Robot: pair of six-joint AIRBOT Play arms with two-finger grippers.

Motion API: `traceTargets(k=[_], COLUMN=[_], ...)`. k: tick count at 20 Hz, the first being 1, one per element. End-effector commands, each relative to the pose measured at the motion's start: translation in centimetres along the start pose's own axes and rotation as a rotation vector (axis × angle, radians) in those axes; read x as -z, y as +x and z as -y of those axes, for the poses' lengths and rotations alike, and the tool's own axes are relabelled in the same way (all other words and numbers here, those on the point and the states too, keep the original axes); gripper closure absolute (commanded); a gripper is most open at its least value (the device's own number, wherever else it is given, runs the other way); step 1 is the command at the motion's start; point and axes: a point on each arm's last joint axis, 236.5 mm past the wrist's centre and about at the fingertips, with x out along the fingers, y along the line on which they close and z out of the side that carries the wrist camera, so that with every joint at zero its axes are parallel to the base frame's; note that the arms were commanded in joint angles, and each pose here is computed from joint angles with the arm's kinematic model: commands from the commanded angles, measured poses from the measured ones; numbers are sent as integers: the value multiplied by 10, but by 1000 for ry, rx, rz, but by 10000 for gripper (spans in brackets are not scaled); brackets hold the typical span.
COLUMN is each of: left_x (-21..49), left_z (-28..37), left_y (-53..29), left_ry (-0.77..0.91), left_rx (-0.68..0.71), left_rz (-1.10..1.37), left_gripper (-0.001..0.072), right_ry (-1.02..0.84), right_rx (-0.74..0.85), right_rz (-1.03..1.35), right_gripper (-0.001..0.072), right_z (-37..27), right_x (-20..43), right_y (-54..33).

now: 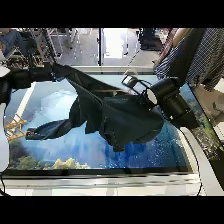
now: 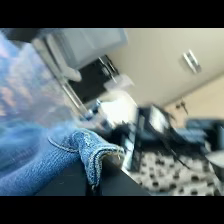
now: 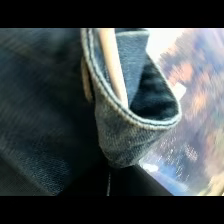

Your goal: Fold the clothes and pants, and hang the long-sleeved shirts on hangers.

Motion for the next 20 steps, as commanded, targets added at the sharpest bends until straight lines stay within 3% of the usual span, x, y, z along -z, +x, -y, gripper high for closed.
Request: traceTargets(k=[1, 3, 8, 16, 17, 18, 19, 20], left_x=[24, 36, 49, 76, 81, 84, 84, 81], left_z=[45, 55, 114, 155, 158, 162, 167, 169], left_y=[21, 46, 109, 134, 138, 142, 145, 147], left_ry=[108, 109, 181, 286, 295, 297, 300, 302], left_rx=[-23, -58, 8, -28, -26, -16, -10, -9], left_rz=[-104, -139, -104, -145, -158, -161, -150, -132], left_gripper=[684, 684, 684, 682, 657, 550, 347, 197], right_ry=[254, 304, 339, 437, 474, 510, 543, 580], right_rx=[46, 3, -78, -23, 0, 22, 43, 67], right_rz=[101, 221, 486, 797, 814, 827, 837, 845], right_gripper=[674, 674, 674, 674, 674, 674, 674, 674], right_z=[24, 30, 34, 69, 78, 86, 94, 103], right_x=[-13, -23, -20, -49, -50, -49, -48, -46], right_y=[-32, -80, -194, -259, -262, -264, -266, -267])
